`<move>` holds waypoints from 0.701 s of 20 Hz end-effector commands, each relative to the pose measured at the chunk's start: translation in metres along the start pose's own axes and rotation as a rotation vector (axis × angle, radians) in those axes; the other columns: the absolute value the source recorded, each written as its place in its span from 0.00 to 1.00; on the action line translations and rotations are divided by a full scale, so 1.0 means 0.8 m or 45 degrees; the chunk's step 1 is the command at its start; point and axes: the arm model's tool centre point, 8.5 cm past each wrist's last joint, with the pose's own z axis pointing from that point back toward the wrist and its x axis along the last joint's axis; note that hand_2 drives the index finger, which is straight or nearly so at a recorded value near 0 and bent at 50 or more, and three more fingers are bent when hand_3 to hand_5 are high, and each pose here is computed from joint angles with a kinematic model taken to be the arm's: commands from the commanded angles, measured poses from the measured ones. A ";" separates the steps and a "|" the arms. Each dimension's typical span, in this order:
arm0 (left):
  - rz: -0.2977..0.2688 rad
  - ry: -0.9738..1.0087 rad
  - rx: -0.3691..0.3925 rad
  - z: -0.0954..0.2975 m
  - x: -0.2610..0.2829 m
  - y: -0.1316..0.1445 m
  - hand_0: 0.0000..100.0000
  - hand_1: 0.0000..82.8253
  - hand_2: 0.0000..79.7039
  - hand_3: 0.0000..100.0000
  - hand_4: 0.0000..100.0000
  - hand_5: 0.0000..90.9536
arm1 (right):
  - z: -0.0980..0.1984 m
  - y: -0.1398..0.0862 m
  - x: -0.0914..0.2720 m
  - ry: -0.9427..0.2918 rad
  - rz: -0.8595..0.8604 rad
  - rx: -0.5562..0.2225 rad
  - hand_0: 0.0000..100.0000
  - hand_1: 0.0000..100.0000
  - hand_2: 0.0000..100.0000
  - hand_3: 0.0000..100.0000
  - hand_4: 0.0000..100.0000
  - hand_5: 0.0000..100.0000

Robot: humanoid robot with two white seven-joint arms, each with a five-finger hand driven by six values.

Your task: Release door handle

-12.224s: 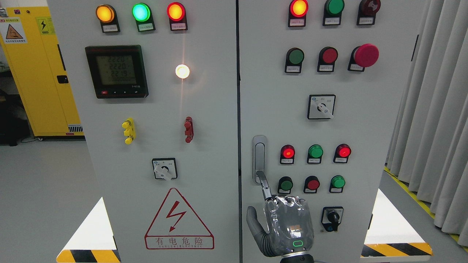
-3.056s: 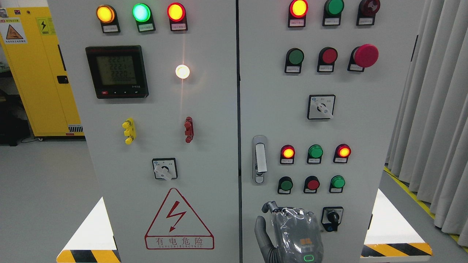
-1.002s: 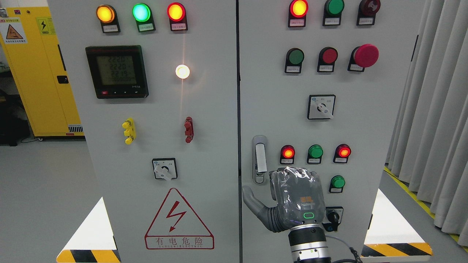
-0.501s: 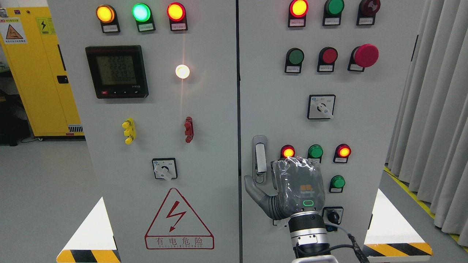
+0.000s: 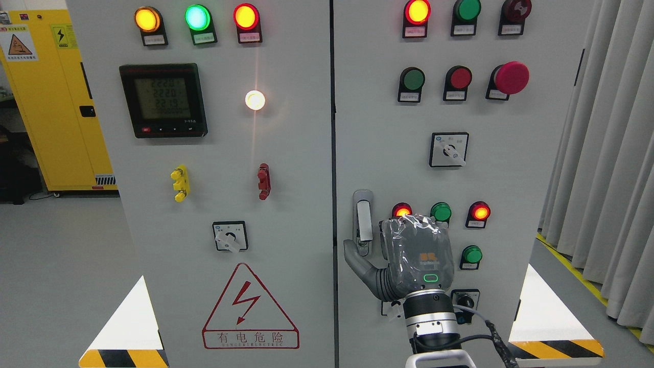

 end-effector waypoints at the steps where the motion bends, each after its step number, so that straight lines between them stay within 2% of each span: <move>1: 0.002 -0.020 -0.003 0.000 0.007 -0.001 0.12 0.67 0.00 0.00 0.00 0.00 | -0.003 0.001 -0.004 0.015 0.002 0.004 0.32 0.21 1.00 1.00 1.00 1.00; 14: 0.002 -0.020 -0.003 0.000 0.007 -0.001 0.12 0.67 0.00 0.00 0.00 0.00 | -0.002 0.002 -0.006 0.032 -0.001 0.005 0.36 0.27 1.00 1.00 1.00 1.00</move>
